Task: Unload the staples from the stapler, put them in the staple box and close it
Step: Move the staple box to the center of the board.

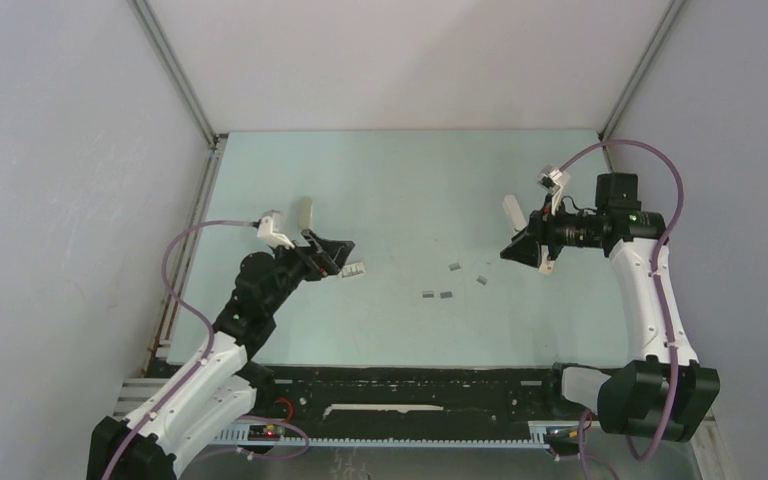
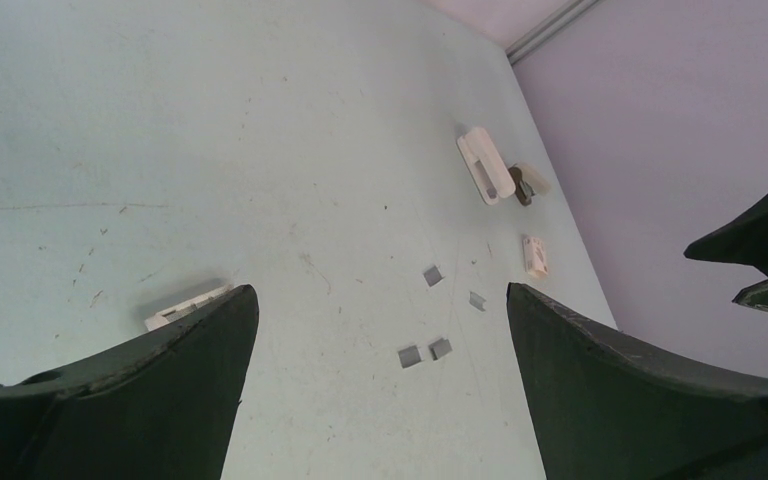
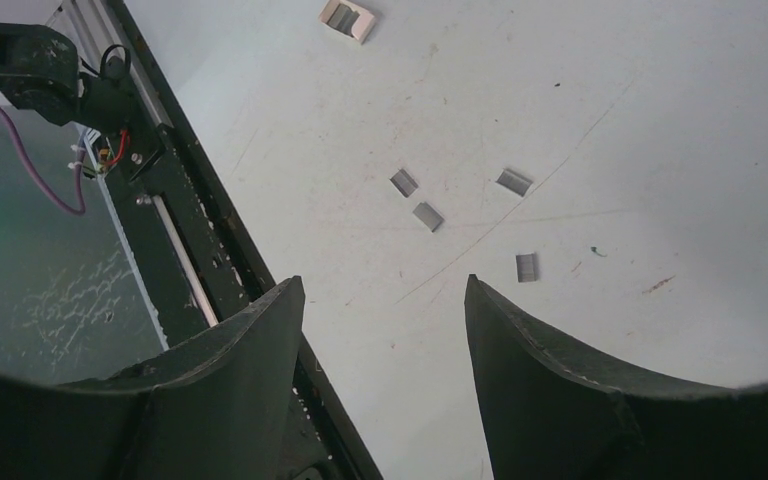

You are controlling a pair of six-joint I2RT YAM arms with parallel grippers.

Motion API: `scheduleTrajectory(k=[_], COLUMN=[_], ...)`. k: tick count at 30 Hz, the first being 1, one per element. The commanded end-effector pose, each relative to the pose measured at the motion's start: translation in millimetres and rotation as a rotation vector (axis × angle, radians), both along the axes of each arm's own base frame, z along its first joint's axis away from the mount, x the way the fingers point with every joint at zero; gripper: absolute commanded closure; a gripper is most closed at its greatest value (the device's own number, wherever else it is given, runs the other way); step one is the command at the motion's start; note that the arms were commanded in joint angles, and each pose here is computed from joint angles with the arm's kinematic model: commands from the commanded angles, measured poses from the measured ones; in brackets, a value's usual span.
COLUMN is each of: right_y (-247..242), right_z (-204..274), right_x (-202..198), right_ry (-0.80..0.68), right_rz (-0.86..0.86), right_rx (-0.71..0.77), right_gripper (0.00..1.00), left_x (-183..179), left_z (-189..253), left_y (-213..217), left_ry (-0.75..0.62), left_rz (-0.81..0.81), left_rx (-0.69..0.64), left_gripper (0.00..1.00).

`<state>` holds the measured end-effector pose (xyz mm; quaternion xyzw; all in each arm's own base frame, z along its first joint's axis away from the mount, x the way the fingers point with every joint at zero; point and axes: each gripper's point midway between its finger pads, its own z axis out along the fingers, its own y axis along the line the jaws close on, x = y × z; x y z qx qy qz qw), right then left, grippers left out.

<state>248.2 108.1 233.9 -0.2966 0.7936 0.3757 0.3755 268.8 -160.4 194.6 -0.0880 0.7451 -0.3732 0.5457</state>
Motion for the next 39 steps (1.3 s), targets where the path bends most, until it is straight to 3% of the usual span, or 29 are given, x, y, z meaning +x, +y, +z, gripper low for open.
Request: scheduleTrajectory(k=[1, 9, 17, 26, 31, 39], right_y=[0.4, -0.9, -11.6, -18.8, -30.5, -34.4], right_z=[8.3, 0.7, -5.5, -8.0, -10.9, -14.2], right_x=[2.3, 11.6, 22.9, 26.6, 32.0, 34.9], right_ry=[-0.036, 0.003, 0.030, 0.037, 0.041, 0.058], right_rz=[-0.007, -0.021, -0.073, -0.104, -0.164, -0.180], right_rx=[0.039, 0.062, 0.061, 0.070, 0.066, 0.080], right_gripper=[0.30, 0.30, 0.30, 0.30, 0.30, 0.30], left_x=[6.6, 17.1, 32.5, 44.4, 51.8, 51.7], left_z=[39.3, 27.9, 4.8, -25.8, -33.3, -82.7], left_y=[-11.9, -19.6, -13.8, -18.6, -25.8, -15.2], left_ry=[-0.034, 0.054, 0.207, 0.402, 0.420, 0.533], left_rz=[-0.056, -0.078, -0.096, -0.257, -0.311, -0.348], left_rx=[-0.030, 0.019, 0.266, 0.590, 0.677, 0.804], left_gripper=[0.00, 0.01, 0.03, 0.07, 0.07, 0.08])
